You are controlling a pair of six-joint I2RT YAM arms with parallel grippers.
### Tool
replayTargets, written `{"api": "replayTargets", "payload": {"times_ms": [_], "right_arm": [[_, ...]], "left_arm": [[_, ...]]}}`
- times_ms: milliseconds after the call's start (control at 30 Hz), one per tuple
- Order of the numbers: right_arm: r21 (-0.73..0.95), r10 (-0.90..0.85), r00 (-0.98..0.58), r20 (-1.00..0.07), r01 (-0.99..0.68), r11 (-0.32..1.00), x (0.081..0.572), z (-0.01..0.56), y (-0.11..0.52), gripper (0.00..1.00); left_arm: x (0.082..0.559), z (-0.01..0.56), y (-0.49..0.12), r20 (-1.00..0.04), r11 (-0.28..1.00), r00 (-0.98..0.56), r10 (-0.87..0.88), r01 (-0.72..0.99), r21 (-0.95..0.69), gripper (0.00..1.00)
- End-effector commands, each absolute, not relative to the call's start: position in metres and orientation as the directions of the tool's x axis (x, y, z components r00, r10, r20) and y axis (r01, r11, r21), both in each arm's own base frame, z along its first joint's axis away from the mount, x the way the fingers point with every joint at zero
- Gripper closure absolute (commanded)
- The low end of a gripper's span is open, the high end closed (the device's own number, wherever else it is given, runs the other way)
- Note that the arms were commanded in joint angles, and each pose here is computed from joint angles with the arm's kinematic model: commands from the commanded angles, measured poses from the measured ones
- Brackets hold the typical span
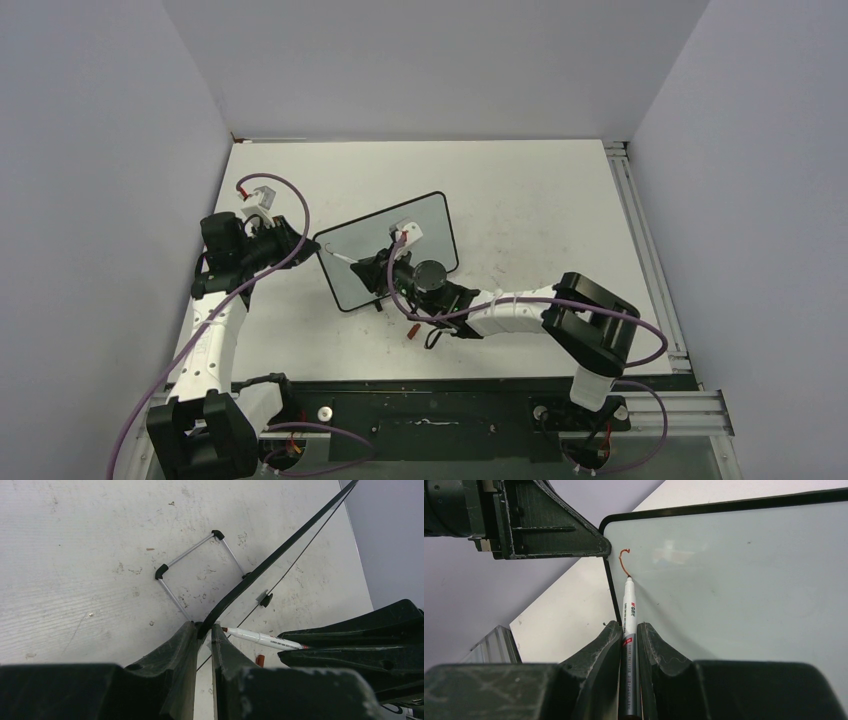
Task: Write a sentence on the whiteboard
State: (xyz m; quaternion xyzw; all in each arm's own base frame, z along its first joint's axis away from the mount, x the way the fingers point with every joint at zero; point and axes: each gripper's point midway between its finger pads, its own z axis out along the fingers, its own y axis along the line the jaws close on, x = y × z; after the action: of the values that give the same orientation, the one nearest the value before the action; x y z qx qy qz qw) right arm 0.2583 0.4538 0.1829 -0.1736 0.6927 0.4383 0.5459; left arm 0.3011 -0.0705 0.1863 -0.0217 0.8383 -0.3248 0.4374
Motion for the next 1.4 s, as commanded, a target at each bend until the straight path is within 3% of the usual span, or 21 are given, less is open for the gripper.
{"api": "replayTargets", "payload": {"times_ms": [0,1367], "right_arm": [[0.408,0.293,-0.286,-0.913,-0.690,0.598,0.267,0.204,0.439,0.95],[0.379,0.225,-0.305,-0.925,-0.735,0.562,0.249,0.191,0.460,0.95]], "left_arm": [[0.305,0.200,-0.070,-0.749,0.790,-0.586,-0.310,0.280,-0.546,0.88],[0.305,0.200,-0.070,-0.751,0.789,-0.583,-0.308,0.284,-0.544,0.89]]}}
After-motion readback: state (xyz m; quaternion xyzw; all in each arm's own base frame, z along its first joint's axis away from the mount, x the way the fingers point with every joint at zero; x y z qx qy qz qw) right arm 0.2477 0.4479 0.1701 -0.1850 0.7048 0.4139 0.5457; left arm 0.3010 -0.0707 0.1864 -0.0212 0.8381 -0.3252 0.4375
